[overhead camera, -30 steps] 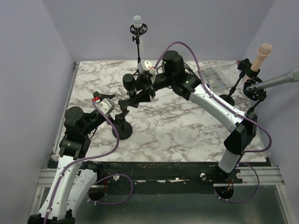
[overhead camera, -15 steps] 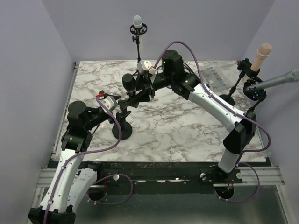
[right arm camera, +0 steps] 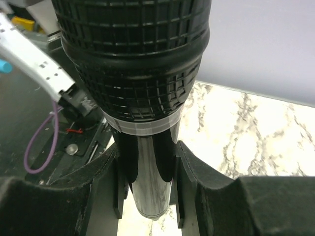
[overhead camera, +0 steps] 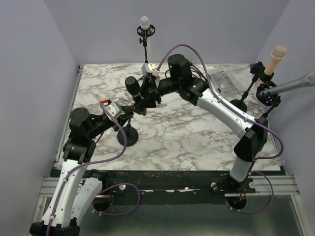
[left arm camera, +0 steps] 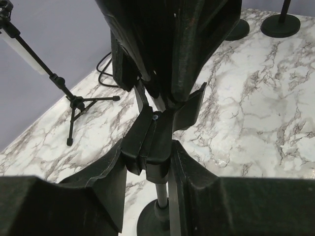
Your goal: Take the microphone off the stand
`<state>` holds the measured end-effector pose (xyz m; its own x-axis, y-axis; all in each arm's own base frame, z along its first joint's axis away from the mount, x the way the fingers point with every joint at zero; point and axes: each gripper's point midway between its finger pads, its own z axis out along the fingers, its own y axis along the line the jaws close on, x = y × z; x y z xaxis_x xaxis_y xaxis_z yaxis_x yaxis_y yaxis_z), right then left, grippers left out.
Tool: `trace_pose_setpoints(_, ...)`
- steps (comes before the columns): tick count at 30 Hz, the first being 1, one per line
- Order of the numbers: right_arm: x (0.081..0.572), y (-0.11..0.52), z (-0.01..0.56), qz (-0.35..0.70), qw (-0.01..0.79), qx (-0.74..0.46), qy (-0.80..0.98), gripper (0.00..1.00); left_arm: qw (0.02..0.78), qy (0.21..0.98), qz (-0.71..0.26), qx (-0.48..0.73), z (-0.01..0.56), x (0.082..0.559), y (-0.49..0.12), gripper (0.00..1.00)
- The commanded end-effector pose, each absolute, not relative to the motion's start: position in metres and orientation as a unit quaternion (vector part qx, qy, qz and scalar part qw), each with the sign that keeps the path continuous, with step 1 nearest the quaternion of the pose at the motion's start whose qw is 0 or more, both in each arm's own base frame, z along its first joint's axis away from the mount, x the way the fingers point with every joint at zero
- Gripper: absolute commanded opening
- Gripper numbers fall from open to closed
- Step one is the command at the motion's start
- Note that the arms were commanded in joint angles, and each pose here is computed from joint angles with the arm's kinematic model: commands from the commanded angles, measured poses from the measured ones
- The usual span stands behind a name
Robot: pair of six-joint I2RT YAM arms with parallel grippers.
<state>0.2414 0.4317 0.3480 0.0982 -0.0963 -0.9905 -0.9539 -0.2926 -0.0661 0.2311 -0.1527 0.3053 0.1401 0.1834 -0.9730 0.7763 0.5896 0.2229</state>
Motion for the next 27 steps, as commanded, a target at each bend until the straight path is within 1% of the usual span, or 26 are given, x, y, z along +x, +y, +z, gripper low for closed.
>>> trace_pose_setpoints(1, 0.283, 0.433, 0.355, 0.462, 0.478, -0.552, 0.504, 0.01, 0.661, 0.606, -0.224, 0.381, 0.308, 0.231, -0.15, 0.0)
trace_pose_setpoints(4, 0.332, 0.418, 0.366, 0.392, 0.552, -0.457, 0.577, 0.01, 0.66, 0.613, -0.221, 0.373, 0.304, 0.232, -0.148, 0.0)
trace_pose_setpoints(7, 0.359, 0.39, 0.38, 0.375, 0.58, -0.385, 0.611, 0.01, 0.662, 0.622, -0.214, 0.36, 0.299, 0.234, -0.144, 0.0)
trace_pose_setpoints(10, 0.357, 0.38, 0.387, 0.401, 0.568, -0.365, 0.619, 0.01, 0.668, 0.628, -0.209, 0.339, 0.297, 0.236, -0.139, 0.0)
trace_pose_setpoints(14, 0.353, 0.381, 0.383, 0.417, 0.554, -0.353, 0.628, 0.01, 0.664, 0.651, -0.216, 0.298, 0.29, 0.24, -0.134, 0.0)
trace_pose_setpoints(15, 0.353, 0.382, 0.381, 0.419, 0.552, -0.353, 0.629, 0.01, 0.661, 0.657, -0.219, 0.289, 0.288, 0.24, -0.134, 0.01)
trace_pose_setpoints(17, 0.353, 0.382, 0.376, 0.419, 0.549, -0.352, 0.632, 0.01, 0.66, 0.666, -0.221, 0.269, 0.285, 0.241, -0.131, 0.24)
trace_pose_setpoints(18, 0.353, 0.382, 0.375, 0.418, 0.548, -0.352, 0.634, 0.01, 0.661, 0.67, -0.22, 0.255, 0.283, 0.241, -0.128, 0.41)
trace_pose_setpoints(19, 0.352, 0.381, 0.374, 0.417, 0.547, -0.353, 0.634, 0.01, 0.666, 0.67, -0.216, 0.247, 0.284, 0.241, -0.126, 0.55)
trace_pose_setpoints(20, 0.353, 0.381, 0.372, 0.416, 0.546, -0.354, 0.635, 0.01, 0.671, 0.668, -0.211, 0.243, 0.285, 0.24, -0.123, 0.72)
trace_pose_setpoints(21, 0.353, 0.381, 0.371, 0.415, 0.545, -0.354, 0.636, 0.01, 0.675, 0.668, -0.215, 0.226, 0.288, 0.238, -0.121, 0.81)
trace_pose_setpoints(22, 0.352, 0.381, 0.37, 0.415, 0.544, -0.354, 0.638, 0.01, 0.68, 0.666, -0.213, 0.222, 0.29, 0.237, -0.12, 0.84)
trace_pose_setpoints(26, 0.35, 0.381, 0.37, 0.417, 0.54, -0.358, 0.638, 0.01, 0.686, 0.661, -0.219, 0.213, 0.306, 0.231, -0.119, 0.87)
trace_pose_setpoints(27, 0.35, 0.381, 0.37, 0.418, 0.538, -0.359, 0.638, 0.01, 0.683, 0.663, -0.224, 0.208, 0.31, 0.229, -0.119, 0.89)
